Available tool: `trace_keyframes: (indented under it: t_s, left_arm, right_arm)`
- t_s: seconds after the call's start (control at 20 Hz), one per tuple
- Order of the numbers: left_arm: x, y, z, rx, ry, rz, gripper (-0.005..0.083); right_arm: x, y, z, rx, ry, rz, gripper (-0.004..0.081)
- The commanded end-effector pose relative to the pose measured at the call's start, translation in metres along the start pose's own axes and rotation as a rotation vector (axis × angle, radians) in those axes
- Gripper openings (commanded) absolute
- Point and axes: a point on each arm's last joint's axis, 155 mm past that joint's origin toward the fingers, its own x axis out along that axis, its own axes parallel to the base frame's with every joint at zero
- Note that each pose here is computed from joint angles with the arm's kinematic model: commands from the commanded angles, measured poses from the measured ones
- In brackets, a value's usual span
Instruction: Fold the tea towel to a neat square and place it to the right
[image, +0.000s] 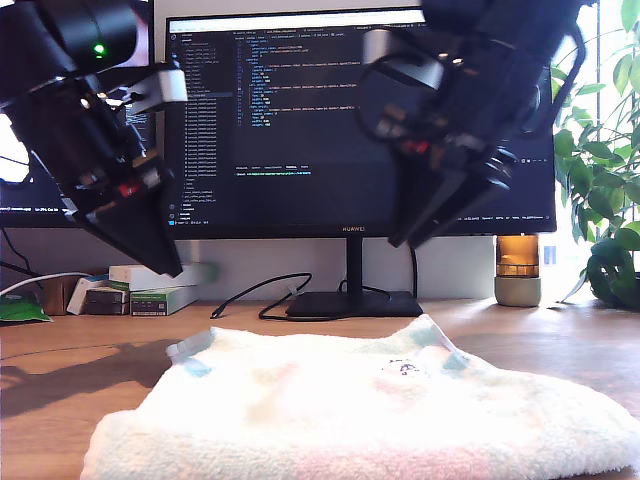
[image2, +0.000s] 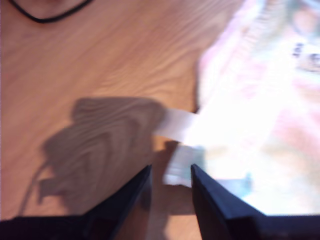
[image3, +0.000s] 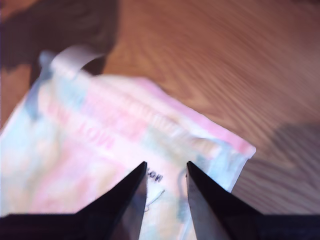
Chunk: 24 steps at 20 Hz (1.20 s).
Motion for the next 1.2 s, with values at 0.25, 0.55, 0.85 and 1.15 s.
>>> trace_keyframes:
  t_s: [0.25,0.55,0.85,1.15]
  left_arm:
    - [0.003,-0.012,-0.004,-0.029,0.000,-0.063,0.0215]
    - [0.003,-0.012,-0.006,-0.038,0.007,-0.065,0.0215]
    - [0.003,-0.012,-0.006,-0.037,0.007,-0.065,0.0215]
    - [0.003,-0.012,-0.006,-0.038,0.007,-0.065,0.0215]
  right_arm:
    - [0.030,-0.006,-0.013,0.172,0.079,0.131,0.0271]
    - [0.049,-0.016,-0.021,0.183,0.107,0.120,0.0272]
    - [0.052,-0.026,-0.018,0.145,0.090,0.077,0.0271]
    - [0.061,-0.026,-0.024,0.153,0.109,0.098,0.0270]
